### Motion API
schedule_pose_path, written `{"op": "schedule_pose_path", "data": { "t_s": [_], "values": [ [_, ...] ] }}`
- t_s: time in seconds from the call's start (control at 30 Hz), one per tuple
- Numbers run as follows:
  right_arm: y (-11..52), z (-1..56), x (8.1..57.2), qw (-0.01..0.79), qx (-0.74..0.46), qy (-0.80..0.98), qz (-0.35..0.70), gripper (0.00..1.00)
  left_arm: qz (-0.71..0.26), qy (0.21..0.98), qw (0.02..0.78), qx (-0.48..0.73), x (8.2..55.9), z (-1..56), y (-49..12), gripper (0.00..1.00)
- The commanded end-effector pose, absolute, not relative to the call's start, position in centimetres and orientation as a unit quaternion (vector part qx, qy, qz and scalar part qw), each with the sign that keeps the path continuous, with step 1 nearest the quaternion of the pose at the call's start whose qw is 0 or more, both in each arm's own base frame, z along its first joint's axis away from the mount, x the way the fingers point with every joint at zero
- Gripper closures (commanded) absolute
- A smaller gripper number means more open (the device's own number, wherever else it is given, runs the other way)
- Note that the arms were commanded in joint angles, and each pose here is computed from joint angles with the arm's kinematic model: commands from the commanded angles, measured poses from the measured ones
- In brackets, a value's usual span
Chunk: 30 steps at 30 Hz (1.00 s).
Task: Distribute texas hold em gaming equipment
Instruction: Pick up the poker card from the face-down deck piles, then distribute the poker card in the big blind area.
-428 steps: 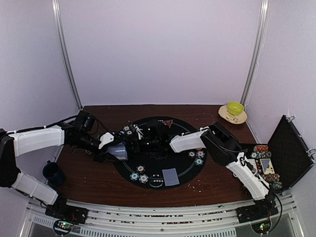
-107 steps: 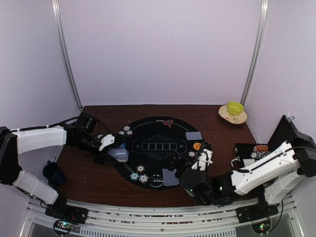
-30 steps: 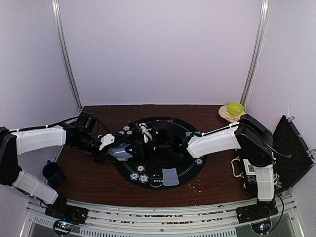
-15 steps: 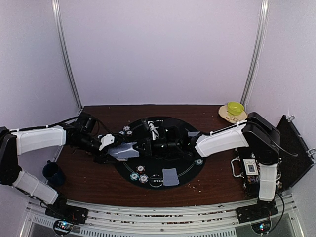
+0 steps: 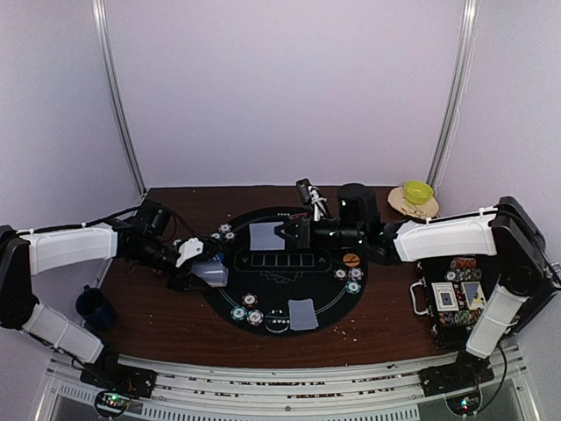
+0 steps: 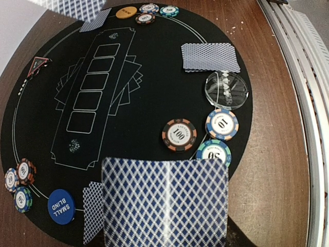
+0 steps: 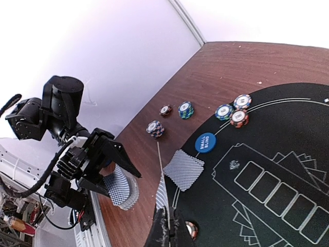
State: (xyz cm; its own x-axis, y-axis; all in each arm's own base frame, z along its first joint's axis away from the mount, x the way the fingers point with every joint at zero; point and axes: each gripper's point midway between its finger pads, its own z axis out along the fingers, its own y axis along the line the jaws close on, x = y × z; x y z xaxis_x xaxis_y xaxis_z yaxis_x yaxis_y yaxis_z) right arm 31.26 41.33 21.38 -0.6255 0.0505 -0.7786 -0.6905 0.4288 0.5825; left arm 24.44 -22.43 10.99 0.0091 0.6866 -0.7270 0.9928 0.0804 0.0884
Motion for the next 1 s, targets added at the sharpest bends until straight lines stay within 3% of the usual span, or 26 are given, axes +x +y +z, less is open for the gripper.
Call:
{"op": "schedule_pose_path", "data": {
  "t_s": [0.0,0.43,0.97],
  "values": [
    [36.9,21.9,33.0,0.396,-0.201,0.781,0.44,1.0,-0.251,0.65,0.329,0.637,24.3,11.4,-22.9,0.53],
    [24.6,19.7,37.2,0.379,-0.168,0.844,0.34,1.0,-0.254,0.648,0.331,0.637,24.3,11.5,-23.0,0.53],
    [22.0,11.7,41.2,0.278,-0.178,0.874,0.356,1.0,-0.252,0.646,0.334,0.638,24.2,11.8,-23.0,0.53]
  ]
}}
